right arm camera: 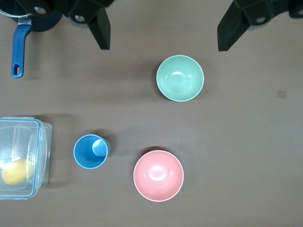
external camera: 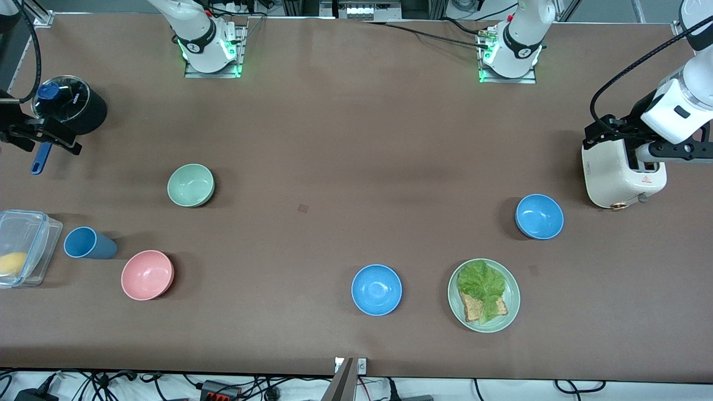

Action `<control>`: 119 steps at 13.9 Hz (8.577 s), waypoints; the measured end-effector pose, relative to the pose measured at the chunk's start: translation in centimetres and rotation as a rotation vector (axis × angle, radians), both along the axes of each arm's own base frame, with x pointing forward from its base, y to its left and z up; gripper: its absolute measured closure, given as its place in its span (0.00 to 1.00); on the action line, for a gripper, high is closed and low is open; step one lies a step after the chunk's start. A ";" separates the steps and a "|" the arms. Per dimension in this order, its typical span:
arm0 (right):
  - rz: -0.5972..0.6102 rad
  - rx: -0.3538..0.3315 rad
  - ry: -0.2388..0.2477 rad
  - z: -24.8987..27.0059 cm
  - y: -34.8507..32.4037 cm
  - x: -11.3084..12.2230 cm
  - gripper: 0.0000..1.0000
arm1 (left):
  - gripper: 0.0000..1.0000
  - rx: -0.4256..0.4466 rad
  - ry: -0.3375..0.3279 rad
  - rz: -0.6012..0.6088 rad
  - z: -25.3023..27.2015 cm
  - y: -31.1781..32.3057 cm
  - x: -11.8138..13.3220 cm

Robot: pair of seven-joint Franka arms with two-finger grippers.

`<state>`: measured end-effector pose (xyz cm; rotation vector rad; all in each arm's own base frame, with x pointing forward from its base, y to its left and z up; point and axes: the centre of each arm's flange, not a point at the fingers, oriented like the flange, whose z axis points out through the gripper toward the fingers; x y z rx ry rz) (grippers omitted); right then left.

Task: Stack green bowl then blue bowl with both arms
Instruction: 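Reach the right gripper toward the green bowl while the left gripper reaches the blue bowl, then grasp the green bowl rim with the right gripper while the left grasps the blue bowl, then slide the green bowl toward the table middle with the right gripper, then release the green bowl and withdraw the right gripper to its side, then carry the blue bowl with the left gripper over the green bowl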

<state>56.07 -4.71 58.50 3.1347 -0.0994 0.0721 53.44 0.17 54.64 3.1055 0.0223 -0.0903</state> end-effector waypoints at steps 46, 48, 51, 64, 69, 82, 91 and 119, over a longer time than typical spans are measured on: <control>0.084 0.149 0.508 -30.5 22.7 5.8 0.96 | 0.00 -0.085 0.170 0.010 -22.8 5.4 9.5; 0.088 0.127 0.485 -30.7 29.2 4.3 0.96 | 0.00 -0.083 0.133 0.011 -25.4 5.3 9.4; 0.087 0.207 0.471 -31.9 37.4 2.1 0.96 | 0.00 -0.084 0.092 -0.029 -27.7 5.5 8.9; 0.077 0.172 0.511 -37.4 45.9 -3.0 0.96 | 0.52 -0.097 0.077 -0.040 -33.2 7.6 8.6; 0.043 0.150 0.519 -38.1 46.0 -3.2 0.81 | 0.67 -0.097 0.077 -0.040 -33.2 7.6 8.6; 0.046 -0.010 0.196 -16.1 40.7 4.4 0.00 | 0.95 -0.098 0.077 -0.048 -32.4 7.5 9.0; -0.136 0.035 0.065 -6.9 23.1 10.0 0.00 | 0.95 -0.215 0.200 -0.051 -24.0 3.0 11.4; -0.007 -0.034 0.004 -1.4 1.3 0.1 0.00 | 0.95 -0.195 0.255 0.795 -21.8 -42.8 -3.4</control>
